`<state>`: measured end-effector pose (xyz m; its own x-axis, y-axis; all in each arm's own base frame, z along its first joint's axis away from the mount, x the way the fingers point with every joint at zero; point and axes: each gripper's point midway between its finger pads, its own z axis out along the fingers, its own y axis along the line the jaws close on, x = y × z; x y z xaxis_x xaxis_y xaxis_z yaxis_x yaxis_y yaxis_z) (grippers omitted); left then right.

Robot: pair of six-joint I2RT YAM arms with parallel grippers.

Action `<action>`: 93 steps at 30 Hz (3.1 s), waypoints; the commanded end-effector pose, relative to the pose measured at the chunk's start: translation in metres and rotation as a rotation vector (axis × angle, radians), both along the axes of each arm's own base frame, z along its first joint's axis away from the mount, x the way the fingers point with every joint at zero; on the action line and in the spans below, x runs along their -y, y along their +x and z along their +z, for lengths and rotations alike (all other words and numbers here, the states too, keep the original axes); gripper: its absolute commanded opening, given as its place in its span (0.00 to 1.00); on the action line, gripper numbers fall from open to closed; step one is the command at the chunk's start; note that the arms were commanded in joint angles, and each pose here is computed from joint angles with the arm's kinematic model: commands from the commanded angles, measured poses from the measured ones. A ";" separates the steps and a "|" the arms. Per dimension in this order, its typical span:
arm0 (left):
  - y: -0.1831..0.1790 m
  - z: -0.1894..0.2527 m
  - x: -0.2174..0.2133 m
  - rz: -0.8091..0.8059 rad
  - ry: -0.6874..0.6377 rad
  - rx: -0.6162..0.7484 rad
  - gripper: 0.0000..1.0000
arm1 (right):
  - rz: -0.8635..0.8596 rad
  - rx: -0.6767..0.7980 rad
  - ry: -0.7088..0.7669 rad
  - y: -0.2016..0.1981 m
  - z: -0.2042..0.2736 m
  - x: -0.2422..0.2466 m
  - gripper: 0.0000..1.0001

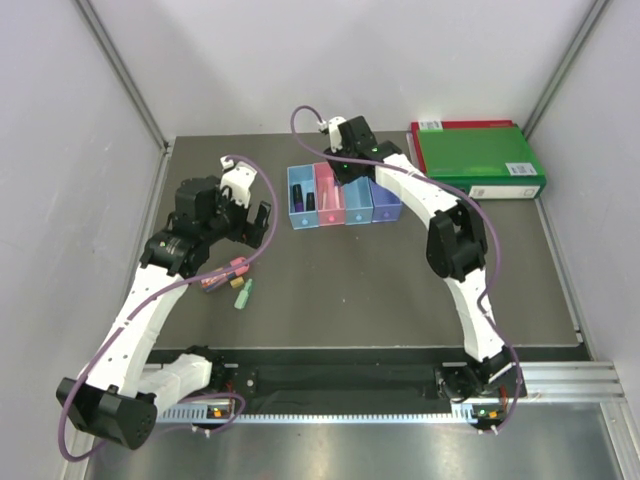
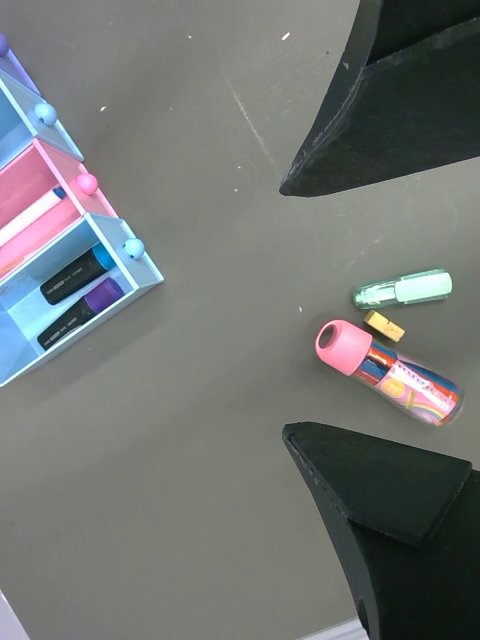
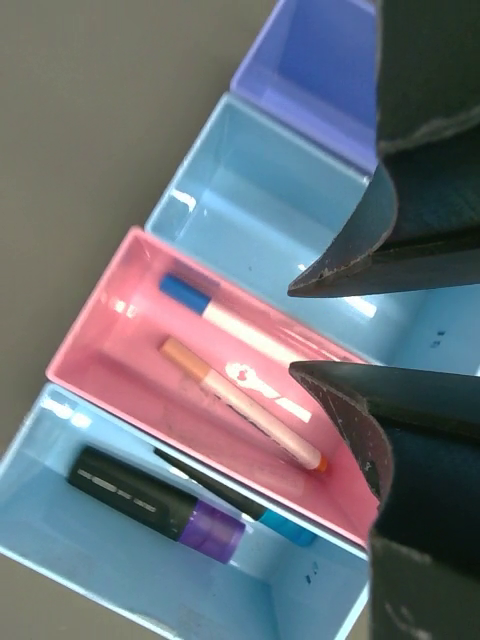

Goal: Sort the stationery into containers
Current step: Place the pen in the storage box, then move the storage box to the center of the board.

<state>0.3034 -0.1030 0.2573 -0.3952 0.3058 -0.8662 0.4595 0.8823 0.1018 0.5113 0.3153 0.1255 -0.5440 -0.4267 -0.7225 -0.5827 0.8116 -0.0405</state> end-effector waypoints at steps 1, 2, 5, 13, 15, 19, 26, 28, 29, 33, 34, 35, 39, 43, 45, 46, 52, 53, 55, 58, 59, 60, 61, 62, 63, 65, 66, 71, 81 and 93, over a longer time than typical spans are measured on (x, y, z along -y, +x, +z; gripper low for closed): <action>0.004 0.010 0.005 -0.009 -0.033 0.044 0.99 | -0.027 0.099 0.032 0.004 0.055 0.016 0.30; 0.005 0.010 0.004 -0.007 -0.034 0.045 0.99 | -0.024 0.089 0.024 0.002 0.050 0.017 0.30; 0.005 0.010 0.004 -0.007 -0.030 0.047 0.99 | -0.025 0.059 0.001 -0.001 0.035 0.022 0.27; 0.007 0.010 0.003 -0.008 -0.020 0.050 0.99 | -0.013 0.024 -0.016 -0.002 0.016 0.021 0.27; 0.007 0.007 0.003 -0.006 -0.015 0.048 0.99 | -0.008 0.014 -0.015 -0.002 0.012 0.019 0.27; 0.008 0.004 0.003 -0.003 -0.016 0.041 0.99 | 0.000 0.001 -0.016 -0.003 0.006 0.017 0.30; 0.011 0.000 0.004 -0.002 -0.014 0.037 0.99 | 0.020 -0.038 -0.009 -0.006 -0.010 0.013 0.45; 0.011 0.000 0.003 -0.003 -0.012 0.036 0.99 | 0.026 -0.048 -0.010 -0.007 -0.015 0.011 0.48; 0.011 -0.001 0.003 -0.004 -0.009 0.036 0.99 | 0.027 -0.049 -0.009 -0.007 -0.016 0.011 0.48; 0.010 -0.005 0.002 -0.005 -0.001 0.033 0.99 | 0.033 -0.070 -0.019 -0.007 -0.029 0.010 0.45; 0.009 -0.004 0.001 -0.002 0.003 0.036 0.99 | 0.033 -0.078 -0.023 -0.007 -0.034 0.010 0.39; 0.009 -0.006 0.000 -0.001 0.008 0.033 0.99 | 0.032 -0.087 -0.027 -0.008 -0.038 0.010 0.36; 0.008 -0.010 -0.002 -0.002 0.020 0.031 0.99 | 0.015 -0.111 -0.016 -0.011 -0.045 0.007 0.25; 0.008 -0.013 -0.001 -0.005 0.021 0.027 0.99 | -0.031 -0.162 0.002 -0.025 -0.052 0.009 0.22; 0.008 -0.013 0.000 -0.012 0.020 0.029 0.99 | -0.081 -0.201 0.023 -0.035 -0.056 0.009 0.21; 0.009 -0.014 0.000 -0.014 0.021 0.028 0.99 | -0.092 -0.223 0.017 -0.043 -0.062 0.012 0.17; 0.010 -0.012 0.002 -0.040 0.034 0.040 0.99 | -0.141 -0.276 0.047 -0.061 -0.064 0.005 0.16; 0.010 -0.012 0.002 -0.041 0.036 0.039 0.99 | -0.144 -0.276 0.047 -0.062 -0.063 0.004 0.16; 0.010 -0.012 0.003 -0.047 0.039 0.043 0.99 | -0.148 -0.282 0.053 -0.065 -0.062 -0.003 0.16; 0.011 -0.012 0.003 -0.052 0.041 0.047 0.99 | -0.156 -0.296 0.062 -0.072 -0.062 -0.012 0.16; 0.011 -0.012 0.003 -0.052 0.041 0.049 0.99 | -0.155 -0.303 0.063 -0.075 -0.063 -0.014 0.15; 0.011 -0.012 0.004 -0.053 0.040 0.047 0.99 | -0.160 -0.317 0.067 -0.079 -0.065 -0.017 0.15; 0.011 -0.011 0.004 -0.054 0.037 0.051 0.99 | -0.162 -0.326 0.068 -0.081 -0.067 -0.019 0.15; 0.011 -0.011 0.004 -0.053 0.035 0.053 0.99 | -0.164 -0.335 0.071 -0.083 -0.068 -0.020 0.15; 0.011 -0.009 0.004 -0.053 0.032 0.057 0.99 | -0.175 -0.347 0.074 -0.085 -0.072 -0.021 0.13; 0.010 -0.009 0.005 -0.055 0.028 0.055 0.99 | -0.187 -0.357 0.080 -0.085 -0.074 -0.024 0.11; 0.010 -0.009 0.005 -0.055 0.026 0.056 0.99 | -0.212 -0.370 0.088 -0.085 -0.078 -0.025 0.08; 0.007 -0.010 0.005 -0.062 0.030 0.052 0.99 | -0.286 -0.394 0.121 -0.083 -0.080 -0.030 0.07; 0.012 -0.011 0.005 -0.063 0.033 0.055 0.99 | -0.489 -0.444 0.125 -0.084 -0.099 -0.019 0.00; 0.020 -0.011 0.009 -0.075 0.035 0.065 0.99 | -0.578 -0.550 0.235 -0.096 -0.103 -0.038 0.00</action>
